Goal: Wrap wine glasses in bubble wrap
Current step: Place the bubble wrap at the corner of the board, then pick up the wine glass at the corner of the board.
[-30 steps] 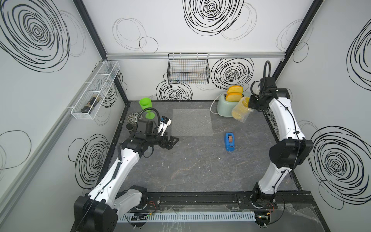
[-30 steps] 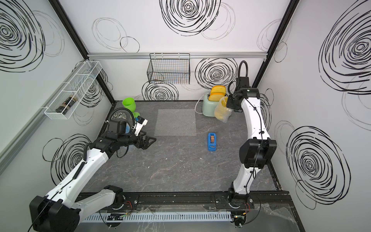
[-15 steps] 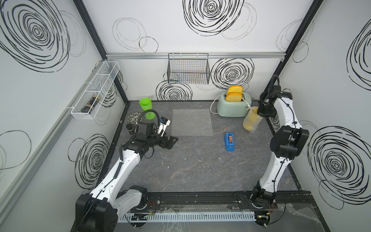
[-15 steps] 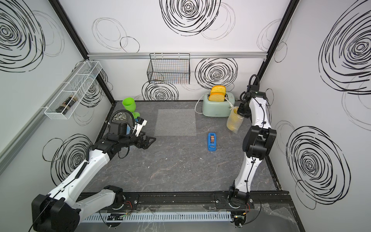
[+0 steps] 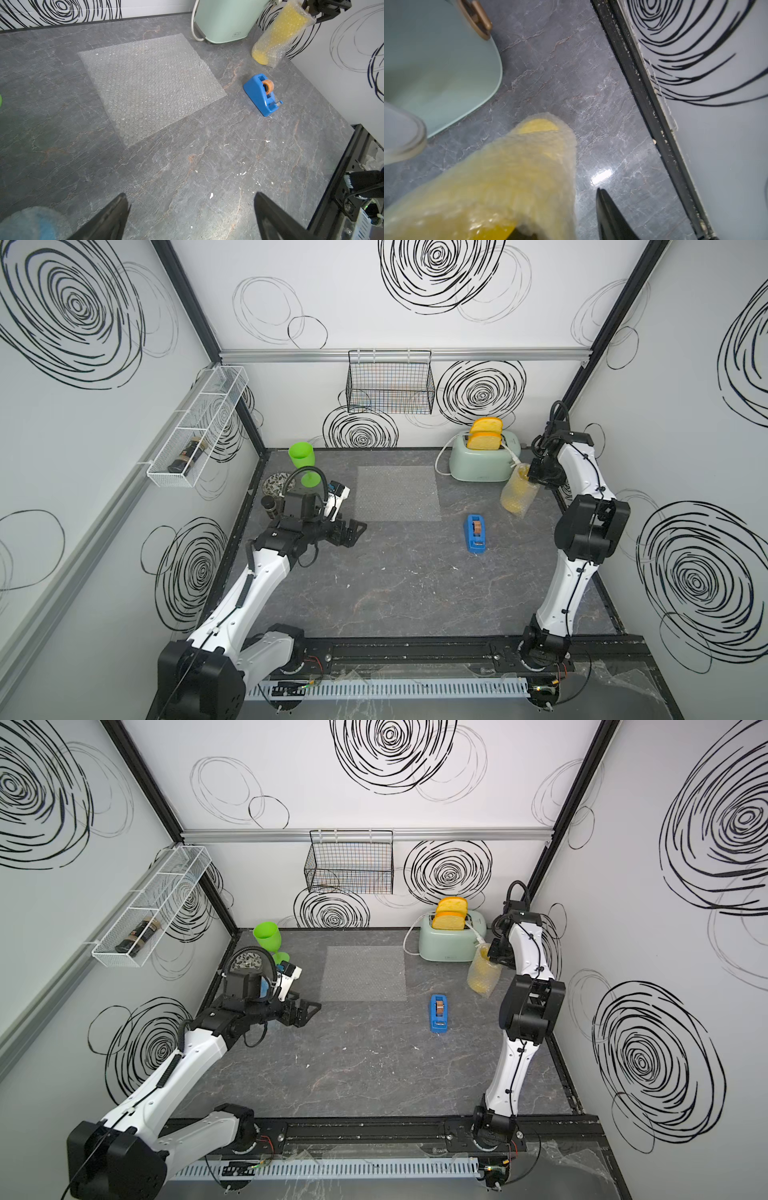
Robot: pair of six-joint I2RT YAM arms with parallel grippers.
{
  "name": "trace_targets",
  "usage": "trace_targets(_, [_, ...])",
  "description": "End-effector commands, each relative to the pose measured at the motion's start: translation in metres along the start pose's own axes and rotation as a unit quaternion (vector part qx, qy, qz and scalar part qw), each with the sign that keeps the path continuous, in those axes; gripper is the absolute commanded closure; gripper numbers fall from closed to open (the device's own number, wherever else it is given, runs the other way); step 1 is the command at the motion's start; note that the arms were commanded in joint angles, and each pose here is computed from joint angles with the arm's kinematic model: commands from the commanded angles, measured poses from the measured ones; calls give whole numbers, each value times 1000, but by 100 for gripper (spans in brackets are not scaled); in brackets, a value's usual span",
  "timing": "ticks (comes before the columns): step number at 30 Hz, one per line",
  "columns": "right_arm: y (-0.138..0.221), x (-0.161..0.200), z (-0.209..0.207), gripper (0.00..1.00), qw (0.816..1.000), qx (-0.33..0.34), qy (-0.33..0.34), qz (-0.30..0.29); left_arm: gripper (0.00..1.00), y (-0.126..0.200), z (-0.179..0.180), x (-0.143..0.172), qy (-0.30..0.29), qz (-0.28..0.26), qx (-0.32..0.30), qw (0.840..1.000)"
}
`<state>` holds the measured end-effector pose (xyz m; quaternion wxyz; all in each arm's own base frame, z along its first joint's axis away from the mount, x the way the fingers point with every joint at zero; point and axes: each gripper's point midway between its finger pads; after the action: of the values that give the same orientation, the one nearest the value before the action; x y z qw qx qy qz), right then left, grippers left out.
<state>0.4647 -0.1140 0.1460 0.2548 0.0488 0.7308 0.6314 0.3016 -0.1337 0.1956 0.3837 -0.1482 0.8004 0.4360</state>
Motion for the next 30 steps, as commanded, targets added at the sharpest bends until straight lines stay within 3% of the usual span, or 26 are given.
trace_targets(1, [18,0,0,46,1000,-26,-6,-5,3,3,2,-13,-8,-19,-5,1000])
trace_targets(4, [34,-1,-1,43,999,-45,-14,-20,3,4,2,-17,-17,-18,-8,1000])
trace_targets(11, [54,2,-6,37,995,-88,-32,-32,3,21,13,-65,-77,-38,-77,993])
trace_targets(18, [86,6,-5,36,990,-124,-37,-59,3,23,36,-112,-40,-33,-89,995])
trace_targets(21, [102,12,3,36,986,-150,-32,-69,3,18,54,-122,-49,-27,-115,992])
trace_targets(26, [131,41,54,36,975,-200,30,-94,0,15,90,-133,-54,-32,-164,984])
trace_targets(30, [149,86,127,38,948,-277,110,-112,2,9,119,-143,-62,-37,-189,979])
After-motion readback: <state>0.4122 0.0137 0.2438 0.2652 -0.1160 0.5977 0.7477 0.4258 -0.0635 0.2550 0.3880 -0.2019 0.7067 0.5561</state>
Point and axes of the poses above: each gripper's point midway between its finger pads, its own y axis back along the fingers, its own z axis along the line the jaws close on, x = y × z, and after that the axes turned 3 degrees about y, right-handed
